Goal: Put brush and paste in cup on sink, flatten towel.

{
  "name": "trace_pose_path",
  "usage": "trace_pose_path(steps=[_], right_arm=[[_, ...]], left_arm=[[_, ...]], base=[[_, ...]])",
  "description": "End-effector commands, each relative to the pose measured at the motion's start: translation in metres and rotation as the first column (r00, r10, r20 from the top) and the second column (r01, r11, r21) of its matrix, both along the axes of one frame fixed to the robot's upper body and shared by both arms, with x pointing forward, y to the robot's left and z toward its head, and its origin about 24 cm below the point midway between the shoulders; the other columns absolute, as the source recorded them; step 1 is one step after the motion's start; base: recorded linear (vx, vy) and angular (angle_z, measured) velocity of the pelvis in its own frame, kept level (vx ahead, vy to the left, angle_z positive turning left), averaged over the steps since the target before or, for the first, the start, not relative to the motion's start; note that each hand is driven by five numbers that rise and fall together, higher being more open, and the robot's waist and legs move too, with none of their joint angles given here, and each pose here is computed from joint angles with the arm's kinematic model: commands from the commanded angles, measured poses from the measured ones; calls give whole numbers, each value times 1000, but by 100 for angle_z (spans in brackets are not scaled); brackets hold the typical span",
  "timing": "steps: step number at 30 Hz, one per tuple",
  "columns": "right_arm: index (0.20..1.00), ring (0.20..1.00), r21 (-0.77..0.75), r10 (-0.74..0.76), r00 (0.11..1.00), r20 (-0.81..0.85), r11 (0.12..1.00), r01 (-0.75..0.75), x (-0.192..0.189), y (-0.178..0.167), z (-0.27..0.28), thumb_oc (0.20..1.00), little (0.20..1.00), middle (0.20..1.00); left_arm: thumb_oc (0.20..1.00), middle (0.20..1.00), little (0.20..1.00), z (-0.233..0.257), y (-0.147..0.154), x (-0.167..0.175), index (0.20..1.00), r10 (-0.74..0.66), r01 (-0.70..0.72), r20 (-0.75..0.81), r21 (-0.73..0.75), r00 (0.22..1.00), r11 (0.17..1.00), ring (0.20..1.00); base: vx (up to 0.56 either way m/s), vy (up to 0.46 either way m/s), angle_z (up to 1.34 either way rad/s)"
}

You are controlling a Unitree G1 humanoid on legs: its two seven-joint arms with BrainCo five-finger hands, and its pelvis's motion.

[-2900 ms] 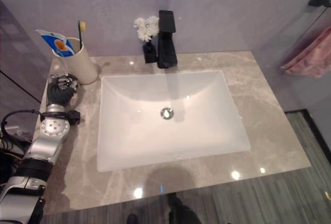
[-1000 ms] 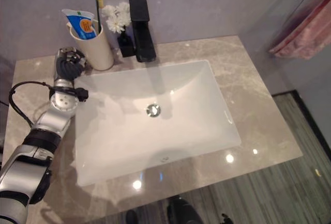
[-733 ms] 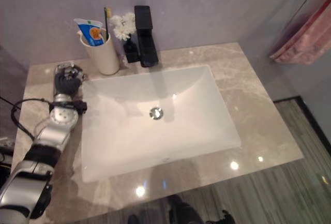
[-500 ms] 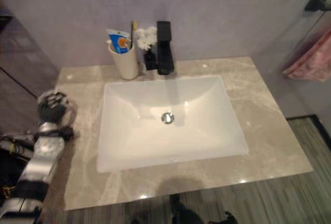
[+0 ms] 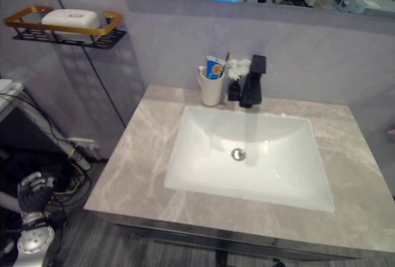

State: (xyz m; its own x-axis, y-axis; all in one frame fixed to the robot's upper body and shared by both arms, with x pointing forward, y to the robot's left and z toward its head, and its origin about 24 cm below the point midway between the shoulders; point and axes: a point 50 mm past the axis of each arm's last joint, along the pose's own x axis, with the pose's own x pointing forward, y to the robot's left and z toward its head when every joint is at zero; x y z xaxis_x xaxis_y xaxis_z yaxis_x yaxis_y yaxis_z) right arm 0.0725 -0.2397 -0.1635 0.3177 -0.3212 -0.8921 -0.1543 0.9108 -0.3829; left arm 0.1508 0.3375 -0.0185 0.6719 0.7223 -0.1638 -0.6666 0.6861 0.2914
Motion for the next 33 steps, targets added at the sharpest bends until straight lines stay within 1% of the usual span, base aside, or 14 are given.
trace_pose_path(steps=[1, 2, 3, 4, 5, 7, 10, 11, 13, 14, 16, 23, 30, 33], right_arm=[[1000, 1000, -16, 52, 999, 11, 999, -52, 15, -2, 3, 1000, 1000, 1000], [1000, 1000, -24, 77, 997, -4, 997, -77, 16, -5, 4, 1000, 1000, 1000], [1000, 1000, -34, 98, 995, -18, 995, -98, 16, -9, 5, 1000, 1000, 1000], [1000, 1000, -40, 119, 992, -35, 992, -121, 15, -13, 6, 1000, 1000, 1000], [1000, 1000, -65, 129, 991, -38, 989, -131, 19, -22, 9, 1000, 1000, 1000], [1000, 1000, -70, 125, 992, -33, 989, -127, 20, -24, 10, 1000, 1000, 1000], [1000, 1000, -57, 76, 997, 21, 996, -75, 25, -25, 13, 1000, 1000, 1000], [1000, 1000, -50, 72, 995, 65, 996, -69, 33, -24, 16, 1000, 1000, 1000], [1000, 1000, -40, 63, 992, 110, 997, -59, 43, -21, 18, 1000, 1000, 1000], [1000, 1000, -40, 63, 992, 110, 997, -59, 43, -20, 18, 1000, 1000, 1000], [1000, 1000, -28, 55, 991, 119, 998, -52, 45, -19, 18, 1000, 1000, 1000], [1000, 1000, -41, 63, 997, 37, 997, -62, 29, -24, 13, 1000, 1000, 1000], [1000, 1000, -45, 72, 996, 46, 997, -70, 30, -26, 15, 1000, 1000, 1000], [1000, 1000, -53, 76, 995, 69, 996, -73, 32, -30, 17, 1000, 1000, 1000]], left_arm=[[570, 570, 570, 8, 7, 5, 570, -1, 4, 61, -49, 998, 999, 570], [683, 683, 683, -20, 2, -9, 683, 17, -26, -55, -157, 998, 987, 683], [1000, 1000, 1000, -33, -1, -18, 1000, -20, -7, -135, -197, 991, 980, 1000], [1000, 1000, 1000, -42, -7, -24, 1000, -53, 10, -174, -239, 983, 971, 1000], [1000, 1000, 1000, -62, -21, -37, 1000, -162, 69, -296, -302, 941, 951, 1000], [1000, 1000, 1000, -69, -25, -42, 1000, -199, 88, -339, -315, 919, 945, 1000], [1000, 1000, 1000, -91, -42, -57, 1000, -314, 145, -472, -360, 823, 922, 1000], [1000, 1000, 1000, -102, -52, -59, 1000, -369, 171, -530, -385, 763, 907, 1000], [1000, 1000, 1000, -109, -74, -47, 1000, -499, 308, -563, -402, 659, 862, 1000], [1000, 1000, 1000, -109, -74, -47, 1000, -498, 309, -563, -402, 659, 862, 1000], [1000, 1000, 1000, -106, -89, -35, 1000, -593, 439, -558, -400, 580, 805, 1000], [1000, 1000, 1000, -101, -101, -21, 1000, -644, 511, -520, -394, 562, 764, 1000], [1000, 1000, 1000, -107, -105, -26, 1000, -633, 472, -524, -423, 570, 774, 1000], [1000, 1000, 1000, -106, -108, -15, 1000, -621, 470, -511, -406, 594, 784, 1000]], base=[[-119, 182, 14], [-116, 189, 3], [-122, 198, 6], [-151, 266, -13], [-116, 200, -24], [-81, 161, -26], [-90, 160, -31], [-243, 176, -63], [-270, 138, -47], [-290, 112, -73], [-276, 86, -80], [-150, -47, -47], [-100, -182, -41], [-145, -235, -41]])
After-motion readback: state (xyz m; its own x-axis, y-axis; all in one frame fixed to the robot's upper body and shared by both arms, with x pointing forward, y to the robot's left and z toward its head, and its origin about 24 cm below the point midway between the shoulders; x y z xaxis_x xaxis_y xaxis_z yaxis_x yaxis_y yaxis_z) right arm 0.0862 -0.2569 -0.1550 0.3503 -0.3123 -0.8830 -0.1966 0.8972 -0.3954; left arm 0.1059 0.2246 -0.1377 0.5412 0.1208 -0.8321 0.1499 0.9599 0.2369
